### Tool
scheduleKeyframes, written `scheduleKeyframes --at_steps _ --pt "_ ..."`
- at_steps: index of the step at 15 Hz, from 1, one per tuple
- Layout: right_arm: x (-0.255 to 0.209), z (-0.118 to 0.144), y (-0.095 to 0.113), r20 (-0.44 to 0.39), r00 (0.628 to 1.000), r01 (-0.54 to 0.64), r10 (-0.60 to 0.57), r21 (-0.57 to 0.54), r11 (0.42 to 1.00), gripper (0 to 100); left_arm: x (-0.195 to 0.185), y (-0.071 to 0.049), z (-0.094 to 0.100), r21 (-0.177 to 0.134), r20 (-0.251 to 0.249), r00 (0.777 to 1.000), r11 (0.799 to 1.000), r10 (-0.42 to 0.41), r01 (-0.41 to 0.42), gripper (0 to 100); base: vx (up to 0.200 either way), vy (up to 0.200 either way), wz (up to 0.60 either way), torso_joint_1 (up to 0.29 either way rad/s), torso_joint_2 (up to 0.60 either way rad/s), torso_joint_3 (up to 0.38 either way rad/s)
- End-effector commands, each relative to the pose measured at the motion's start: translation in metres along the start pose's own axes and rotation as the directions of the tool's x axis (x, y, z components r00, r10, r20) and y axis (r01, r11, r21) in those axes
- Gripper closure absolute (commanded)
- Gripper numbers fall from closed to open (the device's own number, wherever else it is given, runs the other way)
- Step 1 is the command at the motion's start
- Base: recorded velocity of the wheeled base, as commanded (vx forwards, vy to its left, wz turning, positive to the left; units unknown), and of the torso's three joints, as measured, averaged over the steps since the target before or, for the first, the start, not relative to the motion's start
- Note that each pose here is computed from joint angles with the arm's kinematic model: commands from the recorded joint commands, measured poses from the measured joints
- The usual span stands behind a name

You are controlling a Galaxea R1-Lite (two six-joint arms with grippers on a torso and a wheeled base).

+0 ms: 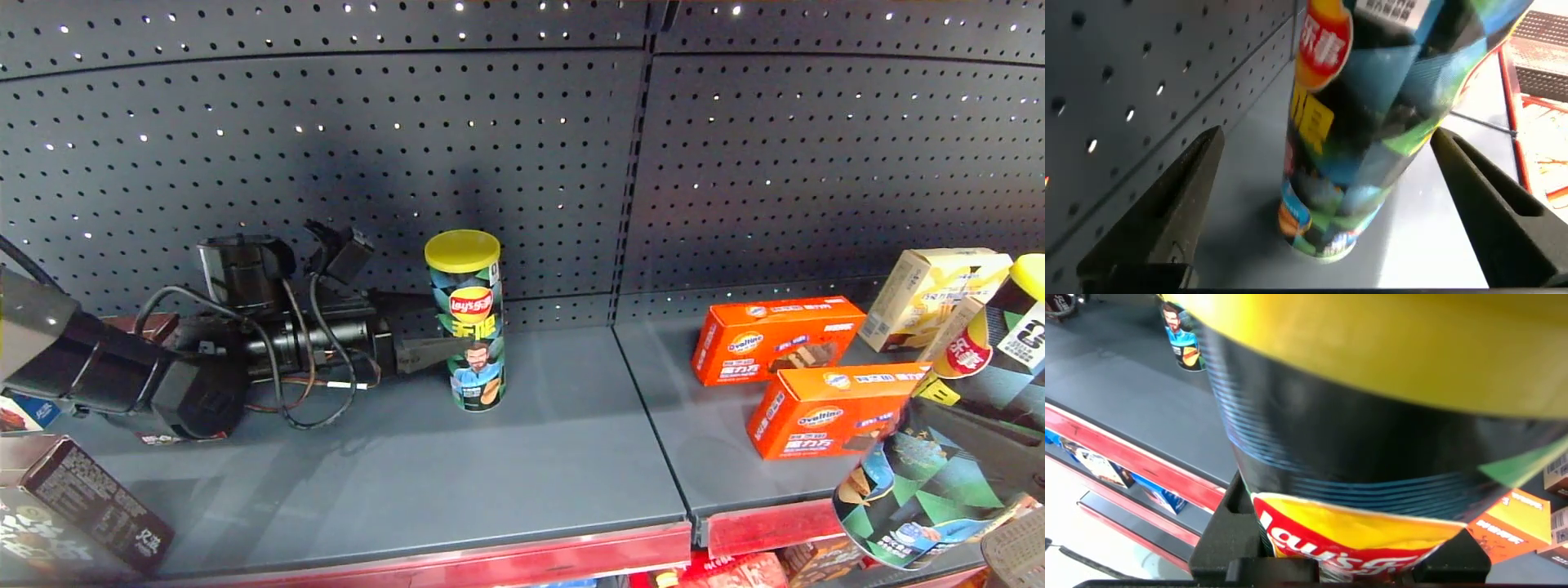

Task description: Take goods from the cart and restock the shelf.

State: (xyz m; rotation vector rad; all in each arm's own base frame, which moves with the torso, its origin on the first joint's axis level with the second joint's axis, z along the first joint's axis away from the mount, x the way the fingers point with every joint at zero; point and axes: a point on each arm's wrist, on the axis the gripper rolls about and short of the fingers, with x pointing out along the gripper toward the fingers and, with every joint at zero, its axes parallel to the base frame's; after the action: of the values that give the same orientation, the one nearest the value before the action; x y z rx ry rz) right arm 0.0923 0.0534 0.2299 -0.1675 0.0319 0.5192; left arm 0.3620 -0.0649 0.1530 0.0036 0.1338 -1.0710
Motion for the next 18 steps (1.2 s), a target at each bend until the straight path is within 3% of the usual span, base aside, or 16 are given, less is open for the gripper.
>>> scheduleKeyframes --at_steps 1,3,14,18 --pt "0.000 0.000 0.000 -0.001 1.000 -0.001 0.001 -0.001 1.000 100 0.007 0.006 0.000 0.005 0.009 0.999 0.999 -0.050 0.050 0 0.000 0.000 0.00 0.000 0.00 0.000" --pt "0.000 0.000 0.000 0.001 1.000 0.000 0.000 -0.001 1.000 100 0.009 0.008 -0.003 0.002 0.013 0.994 0.994 -0.113 0.113 0 0.000 0.000 0.00 0.000 0.00 0.000" --pt "0.001 0.000 0.000 -0.005 1.000 -0.001 0.001 -0.001 1.000 100 0.026 0.011 -0.015 -0.018 -0.001 0.988 0.988 -0.152 0.152 0 0.000 0.000 0.00 0.000 0.00 0.000" --pt "0.001 -0.001 0.000 -0.004 1.000 -0.003 0.003 -0.001 1.000 100 0.032 0.012 -0.008 -0.022 0.012 0.987 0.987 -0.161 0.161 0 0.000 0.000 0.00 0.000 0.00 0.000"
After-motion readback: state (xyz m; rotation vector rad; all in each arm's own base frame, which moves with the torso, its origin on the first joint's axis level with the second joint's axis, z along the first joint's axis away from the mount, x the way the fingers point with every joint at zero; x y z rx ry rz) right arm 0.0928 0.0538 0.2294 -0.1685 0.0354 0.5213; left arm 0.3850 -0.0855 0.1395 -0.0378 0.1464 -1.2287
